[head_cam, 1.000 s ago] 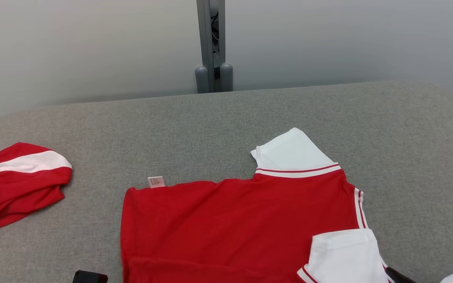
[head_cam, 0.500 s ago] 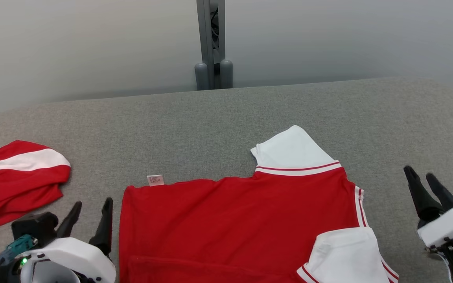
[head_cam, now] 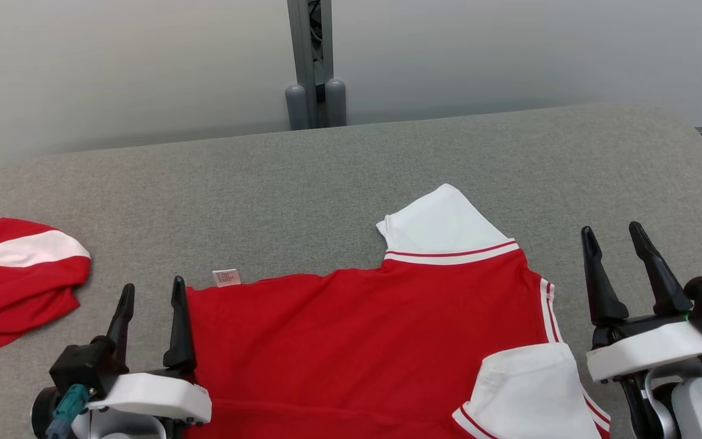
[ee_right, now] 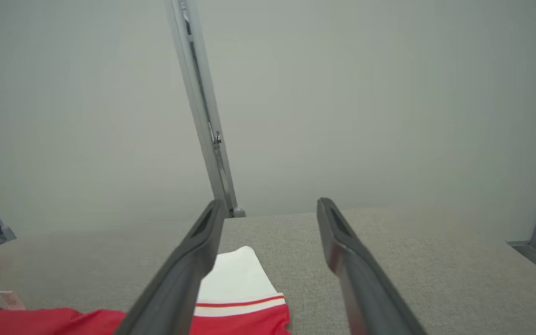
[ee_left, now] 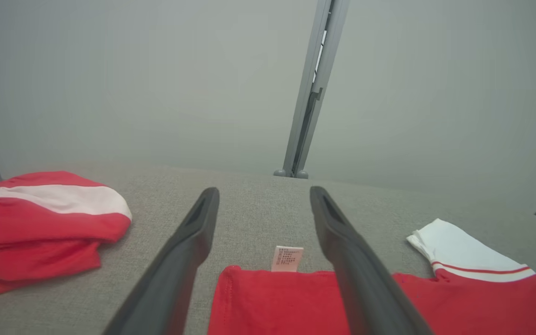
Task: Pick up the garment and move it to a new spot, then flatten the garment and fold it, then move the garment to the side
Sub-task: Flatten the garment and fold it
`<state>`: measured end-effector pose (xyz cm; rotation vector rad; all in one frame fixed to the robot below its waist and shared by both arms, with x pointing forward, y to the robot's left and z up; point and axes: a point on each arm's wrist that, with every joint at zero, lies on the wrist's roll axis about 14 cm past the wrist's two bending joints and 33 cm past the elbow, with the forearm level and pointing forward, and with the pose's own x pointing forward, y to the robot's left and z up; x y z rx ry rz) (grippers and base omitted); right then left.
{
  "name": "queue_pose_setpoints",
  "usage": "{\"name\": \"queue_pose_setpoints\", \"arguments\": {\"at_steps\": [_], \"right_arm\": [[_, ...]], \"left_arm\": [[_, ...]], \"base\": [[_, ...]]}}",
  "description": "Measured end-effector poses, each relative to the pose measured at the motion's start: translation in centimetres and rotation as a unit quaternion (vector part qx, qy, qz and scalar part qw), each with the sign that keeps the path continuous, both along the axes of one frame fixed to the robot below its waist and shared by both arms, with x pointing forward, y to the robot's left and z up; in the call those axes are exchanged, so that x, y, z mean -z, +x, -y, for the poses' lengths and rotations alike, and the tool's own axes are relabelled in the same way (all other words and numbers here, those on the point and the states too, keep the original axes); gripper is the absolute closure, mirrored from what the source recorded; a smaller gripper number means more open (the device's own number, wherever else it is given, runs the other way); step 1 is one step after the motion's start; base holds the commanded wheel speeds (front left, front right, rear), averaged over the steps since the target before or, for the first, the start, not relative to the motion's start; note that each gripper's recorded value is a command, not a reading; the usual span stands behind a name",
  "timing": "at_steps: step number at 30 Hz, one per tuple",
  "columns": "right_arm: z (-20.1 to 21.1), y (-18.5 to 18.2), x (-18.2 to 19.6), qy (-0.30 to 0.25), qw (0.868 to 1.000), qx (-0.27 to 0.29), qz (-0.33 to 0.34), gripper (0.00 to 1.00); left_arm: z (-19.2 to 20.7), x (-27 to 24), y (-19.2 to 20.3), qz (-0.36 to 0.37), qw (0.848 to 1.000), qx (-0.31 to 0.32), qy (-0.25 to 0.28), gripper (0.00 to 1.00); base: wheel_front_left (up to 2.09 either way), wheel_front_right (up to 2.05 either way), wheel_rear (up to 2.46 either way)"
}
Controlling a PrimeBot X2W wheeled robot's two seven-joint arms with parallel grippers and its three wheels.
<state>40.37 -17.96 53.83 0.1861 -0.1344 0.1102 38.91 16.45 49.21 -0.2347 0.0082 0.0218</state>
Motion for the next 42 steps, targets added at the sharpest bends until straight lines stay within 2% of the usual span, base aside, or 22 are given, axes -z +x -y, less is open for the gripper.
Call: {"name": "queue_pose_setpoints", "arguments": {"at_steps": [6, 15, 21, 27, 33, 42], "right_arm": [[-1.5, -0.2, 2.5, 0.001, 1.000, -0.011, -0.026, 0.00], [-0.8, 0.9, 2.7, 0.003, 1.000, -0.002, -0.028, 0.00], [-0.8, 1.4, 3.7, 0.006, 0.999, -0.002, -0.040, 0.00], [-0.8, 2.0, 4.7, 0.008, 0.999, -0.001, -0.052, 0.00], [-1.0, 2.0, 5.5, 0.016, 0.998, 0.000, -0.065, 0.00], [-1.2, 2.3, 6.2, 0.022, 0.997, -0.001, -0.073, 0.00]], "left_arm": [[0.8, 3.0, -0.3, -0.040, 0.999, 0.003, 0.009, 0.00], [0.1, 5.0, 0.7, -0.067, 0.997, 0.004, 0.046, 0.00], [-0.2, 7.2, 2.7, -0.125, 0.988, 0.018, 0.083, 0.00], [0.2, 10.0, 4.2, -0.200, 0.972, 0.049, 0.112, 0.00], [0.5, 11.4, 4.7, -0.239, 0.962, 0.057, 0.121, 0.00], [0.1, 11.8, 5.5, -0.245, 0.961, 0.050, 0.117, 0.00]], "base": [[0.00, 0.00, 0.00], [0.00, 0.00, 0.00], [0.00, 0.00, 0.00], [0.00, 0.00, 0.00], [0.00, 0.00, 0.00], [0.00, 0.00, 0.00]]}}
